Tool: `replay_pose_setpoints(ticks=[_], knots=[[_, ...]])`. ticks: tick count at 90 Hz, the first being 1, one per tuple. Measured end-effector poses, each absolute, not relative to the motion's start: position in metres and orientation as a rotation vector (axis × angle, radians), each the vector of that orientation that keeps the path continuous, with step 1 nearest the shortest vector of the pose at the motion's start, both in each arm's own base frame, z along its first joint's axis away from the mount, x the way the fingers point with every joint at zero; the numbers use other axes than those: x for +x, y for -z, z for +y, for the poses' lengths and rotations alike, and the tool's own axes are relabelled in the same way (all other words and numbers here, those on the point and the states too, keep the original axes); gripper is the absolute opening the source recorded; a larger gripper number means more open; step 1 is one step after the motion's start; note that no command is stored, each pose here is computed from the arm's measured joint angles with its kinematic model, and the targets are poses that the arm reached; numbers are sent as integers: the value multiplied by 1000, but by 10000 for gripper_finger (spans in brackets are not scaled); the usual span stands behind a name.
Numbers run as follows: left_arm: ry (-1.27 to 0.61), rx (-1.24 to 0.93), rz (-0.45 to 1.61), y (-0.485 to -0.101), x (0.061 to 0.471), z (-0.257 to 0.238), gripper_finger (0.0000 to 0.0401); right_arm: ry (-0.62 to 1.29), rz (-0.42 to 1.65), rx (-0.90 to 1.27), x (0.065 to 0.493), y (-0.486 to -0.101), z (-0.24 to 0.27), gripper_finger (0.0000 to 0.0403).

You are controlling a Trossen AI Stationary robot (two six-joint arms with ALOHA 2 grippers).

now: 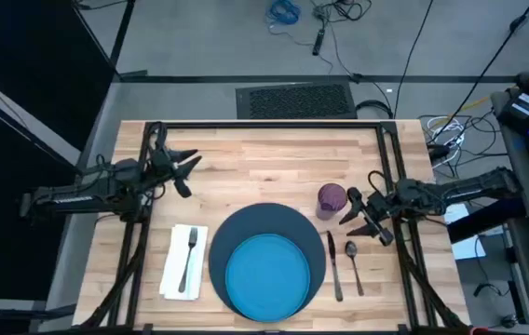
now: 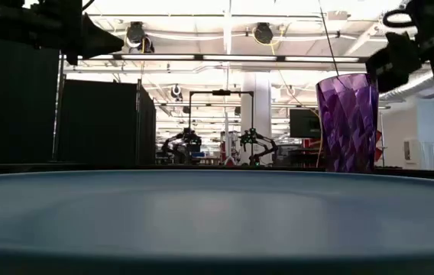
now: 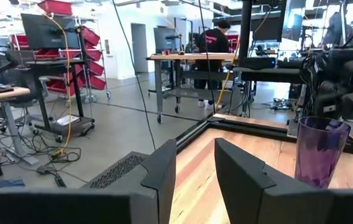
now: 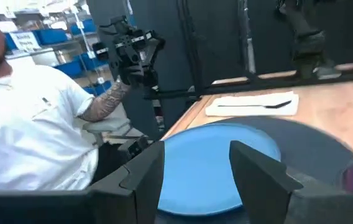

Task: Set table place
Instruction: Adjust the cup on the top right side of the table mat

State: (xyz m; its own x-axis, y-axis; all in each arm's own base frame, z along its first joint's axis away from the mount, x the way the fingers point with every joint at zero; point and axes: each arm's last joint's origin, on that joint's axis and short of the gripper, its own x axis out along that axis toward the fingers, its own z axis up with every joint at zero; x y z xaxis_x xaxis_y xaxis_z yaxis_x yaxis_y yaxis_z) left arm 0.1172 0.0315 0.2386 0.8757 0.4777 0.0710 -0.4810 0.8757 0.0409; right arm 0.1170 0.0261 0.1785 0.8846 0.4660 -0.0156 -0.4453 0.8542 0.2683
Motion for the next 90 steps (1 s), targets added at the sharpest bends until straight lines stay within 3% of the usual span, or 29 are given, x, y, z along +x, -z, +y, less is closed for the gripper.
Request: replay_pose_setpoints(ticks=[71,90], knots=[[-503,60,-59,-239,117,32,94,-507,154,351,115,-169,34,169],[-504,59,-59,-239,117,32,94,-365,157,333,116,-160,30,169]])
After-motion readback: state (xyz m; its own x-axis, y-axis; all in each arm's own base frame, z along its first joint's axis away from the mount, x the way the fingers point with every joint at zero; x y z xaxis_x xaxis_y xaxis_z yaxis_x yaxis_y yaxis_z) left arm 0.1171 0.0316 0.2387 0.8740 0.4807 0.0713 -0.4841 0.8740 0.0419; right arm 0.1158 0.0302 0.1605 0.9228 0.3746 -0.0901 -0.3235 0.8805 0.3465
